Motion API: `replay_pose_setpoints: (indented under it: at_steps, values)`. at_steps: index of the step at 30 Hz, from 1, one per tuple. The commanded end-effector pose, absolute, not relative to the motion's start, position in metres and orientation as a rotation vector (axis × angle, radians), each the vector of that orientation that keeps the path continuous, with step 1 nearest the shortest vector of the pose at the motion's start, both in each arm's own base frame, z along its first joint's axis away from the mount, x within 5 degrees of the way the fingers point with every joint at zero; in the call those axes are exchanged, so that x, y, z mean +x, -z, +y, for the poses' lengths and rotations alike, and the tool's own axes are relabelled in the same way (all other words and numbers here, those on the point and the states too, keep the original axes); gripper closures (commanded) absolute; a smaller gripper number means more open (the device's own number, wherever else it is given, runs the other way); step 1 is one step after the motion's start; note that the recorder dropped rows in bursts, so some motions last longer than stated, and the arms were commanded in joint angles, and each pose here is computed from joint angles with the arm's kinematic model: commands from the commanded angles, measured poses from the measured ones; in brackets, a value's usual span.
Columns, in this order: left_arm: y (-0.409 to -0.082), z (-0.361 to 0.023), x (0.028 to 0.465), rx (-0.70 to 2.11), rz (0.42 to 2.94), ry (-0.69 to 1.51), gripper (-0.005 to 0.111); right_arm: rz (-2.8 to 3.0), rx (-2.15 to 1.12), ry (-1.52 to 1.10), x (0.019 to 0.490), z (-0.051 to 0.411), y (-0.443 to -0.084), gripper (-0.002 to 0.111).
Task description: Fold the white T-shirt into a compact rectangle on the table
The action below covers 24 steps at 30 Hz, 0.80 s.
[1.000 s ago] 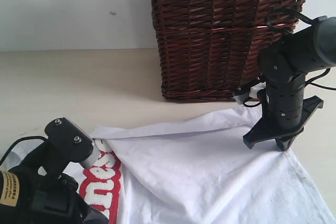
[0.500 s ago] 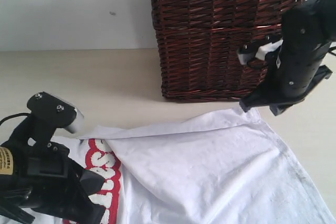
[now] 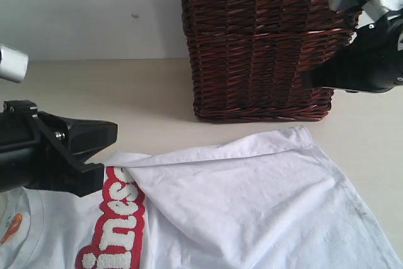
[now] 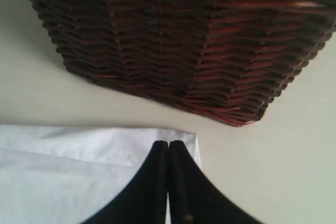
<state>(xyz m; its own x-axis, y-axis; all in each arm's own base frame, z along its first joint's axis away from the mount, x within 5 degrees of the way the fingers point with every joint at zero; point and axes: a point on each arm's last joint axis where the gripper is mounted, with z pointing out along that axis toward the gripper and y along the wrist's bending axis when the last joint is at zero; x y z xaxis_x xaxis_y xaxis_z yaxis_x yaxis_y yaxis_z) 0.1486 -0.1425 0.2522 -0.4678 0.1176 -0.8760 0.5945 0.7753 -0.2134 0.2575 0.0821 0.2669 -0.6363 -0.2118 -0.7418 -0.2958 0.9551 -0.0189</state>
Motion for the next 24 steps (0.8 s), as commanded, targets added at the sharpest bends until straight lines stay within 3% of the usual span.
replay_pose_setpoints:
  at_steps: [1, 13, 18, 20, 24]
  values:
    - [-0.258, -0.142, 0.151, 0.557, 1.919, 0.595, 0.107, 2.177, -0.317, -0.169, 0.238, 0.076, -0.278, 0.108]
    - [-0.253, -0.123, 0.154, 0.447, 1.847, 0.543, 0.107, 2.009, -0.294, -0.197, 0.205, 0.065, -0.299, 0.108]
    - [-0.266, -0.104, 0.131, 0.449, 1.742, 0.560, 0.107, 1.946, -0.277, -0.217, 0.178, 0.057, -0.291, 0.108]
    - [-0.278, -0.102, 0.123, 0.457, 1.938, 0.639, 0.107, 1.966, -0.221, -0.265, 0.169, 0.055, -0.284, 0.108]
    - [-0.295, -0.104, 0.155, 0.721, 2.372, 0.389, 0.107, 2.047, -0.200, -0.304, 0.165, 0.056, -0.278, 0.108]
